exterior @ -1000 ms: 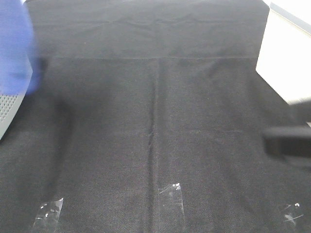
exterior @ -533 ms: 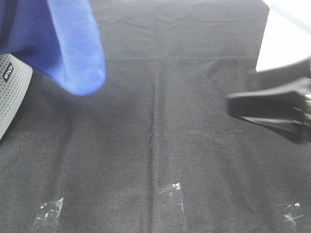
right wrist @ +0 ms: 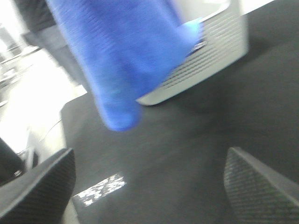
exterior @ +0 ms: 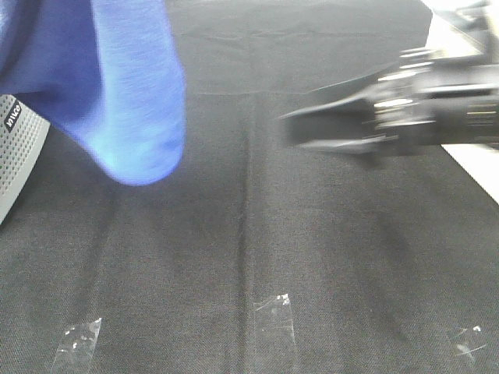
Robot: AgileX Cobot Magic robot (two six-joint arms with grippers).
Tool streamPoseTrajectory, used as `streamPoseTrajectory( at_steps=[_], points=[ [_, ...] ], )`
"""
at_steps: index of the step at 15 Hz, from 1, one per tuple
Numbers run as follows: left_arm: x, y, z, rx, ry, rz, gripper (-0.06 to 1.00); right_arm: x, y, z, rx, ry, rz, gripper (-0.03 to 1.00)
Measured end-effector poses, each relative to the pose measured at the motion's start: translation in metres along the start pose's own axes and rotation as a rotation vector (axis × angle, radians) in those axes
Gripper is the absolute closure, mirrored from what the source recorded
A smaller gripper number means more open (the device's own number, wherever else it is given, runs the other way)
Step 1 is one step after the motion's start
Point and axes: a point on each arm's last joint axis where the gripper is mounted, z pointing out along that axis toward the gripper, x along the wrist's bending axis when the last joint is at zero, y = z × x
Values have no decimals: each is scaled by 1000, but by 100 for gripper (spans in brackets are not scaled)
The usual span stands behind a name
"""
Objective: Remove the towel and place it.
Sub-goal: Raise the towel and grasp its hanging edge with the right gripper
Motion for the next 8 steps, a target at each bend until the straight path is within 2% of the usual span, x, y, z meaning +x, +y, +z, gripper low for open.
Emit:
streamPoseTrajectory(
  at_steps=[3,6,8],
  points=[
    [0,1,0,-9,-5,-23,94,-8,2,34,67,10,-33,13],
    [0,1,0,-9,-5,-24,94,-21,7,48,69,14,-45,13],
    [0,1,0,-9,-5,-24,94,-24,17,55,35,77,-63,13]
  ],
)
